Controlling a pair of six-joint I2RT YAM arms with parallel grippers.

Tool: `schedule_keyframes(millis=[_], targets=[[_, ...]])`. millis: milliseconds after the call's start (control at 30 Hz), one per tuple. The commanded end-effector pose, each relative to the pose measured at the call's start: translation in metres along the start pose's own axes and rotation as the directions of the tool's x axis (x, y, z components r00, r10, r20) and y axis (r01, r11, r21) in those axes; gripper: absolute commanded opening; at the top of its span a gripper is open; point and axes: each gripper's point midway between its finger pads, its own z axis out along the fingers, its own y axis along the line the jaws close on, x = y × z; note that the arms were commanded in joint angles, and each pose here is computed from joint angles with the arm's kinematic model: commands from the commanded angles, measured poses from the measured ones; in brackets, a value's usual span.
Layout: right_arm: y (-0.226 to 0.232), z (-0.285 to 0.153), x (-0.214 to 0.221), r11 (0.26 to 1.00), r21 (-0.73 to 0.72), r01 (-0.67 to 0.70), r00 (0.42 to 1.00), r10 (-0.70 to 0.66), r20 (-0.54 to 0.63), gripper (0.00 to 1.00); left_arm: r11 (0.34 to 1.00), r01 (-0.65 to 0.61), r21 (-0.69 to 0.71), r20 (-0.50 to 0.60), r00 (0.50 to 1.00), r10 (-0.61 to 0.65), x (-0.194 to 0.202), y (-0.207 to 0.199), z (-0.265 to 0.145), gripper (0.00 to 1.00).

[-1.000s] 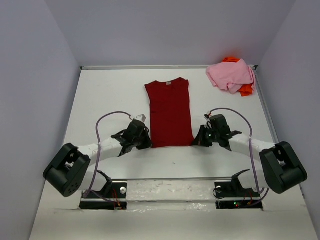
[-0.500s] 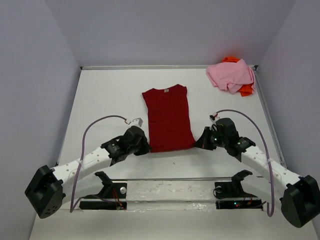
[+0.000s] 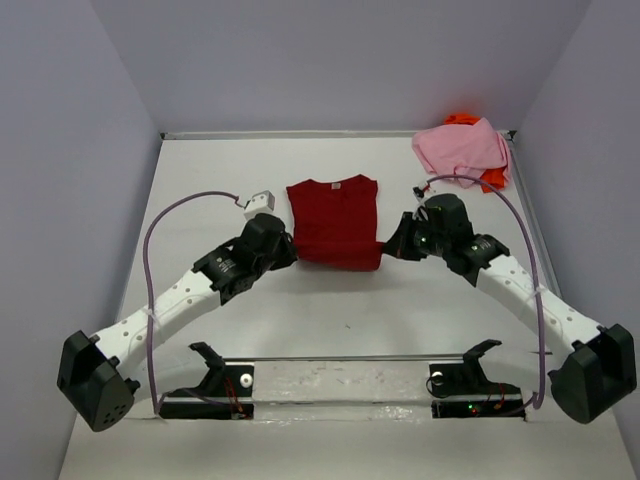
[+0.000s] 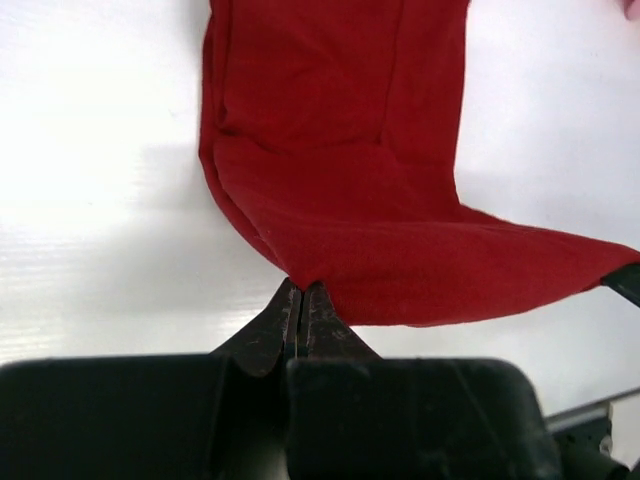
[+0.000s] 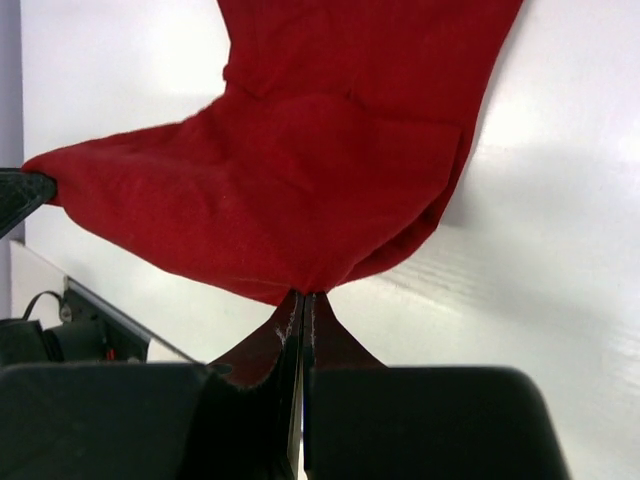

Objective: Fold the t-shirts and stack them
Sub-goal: Fold the tshirt

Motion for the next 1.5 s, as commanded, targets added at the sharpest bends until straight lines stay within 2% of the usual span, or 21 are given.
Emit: schedule_keyframes(millis=[0, 200, 433, 800, 1200, 1467], targets=[[0.011, 0.008, -0.042, 0.994, 0.023, 0.103, 0.991, -0.105, 0.080, 0.00, 0.998, -0.031, -0.051, 0.083, 0.996, 0.035, -0.042, 0.005, 0.016, 0.00], [0.011, 0.035, -0.068, 0.989, 0.061, 0.133, 0.986, -0.139, 0.097, 0.00, 0.997, -0.052, -0.050, 0.126, 0.990, 0.058, -0.080, 0.005, 0.032, 0.00], [0.007, 0.053, -0.110, 0.986, 0.089, 0.138, 0.976, -0.150, 0.155, 0.00, 0.994, -0.104, -0.041, 0.094, 0.990, 0.108, -0.098, -0.001, 0.067, 0.00], [-0.017, 0.073, -0.147, 0.985, 0.143, 0.096, 0.971, -0.124, 0.205, 0.00, 0.989, -0.145, -0.032, 0.036, 0.989, 0.146, -0.128, 0.003, 0.124, 0.00], [-0.006, 0.079, -0.178, 0.981, 0.116, 0.154, 0.945, -0.180, 0.272, 0.00, 0.980, -0.199, 0.014, 0.066, 0.978, 0.198, -0.160, -0.017, 0.142, 0.00], [-0.029, 0.105, -0.189, 0.980, 0.156, 0.121, 0.955, -0.158, 0.251, 0.00, 0.981, -0.191, 0.027, 0.064, 0.980, 0.189, -0.180, -0.019, 0.167, 0.00]])
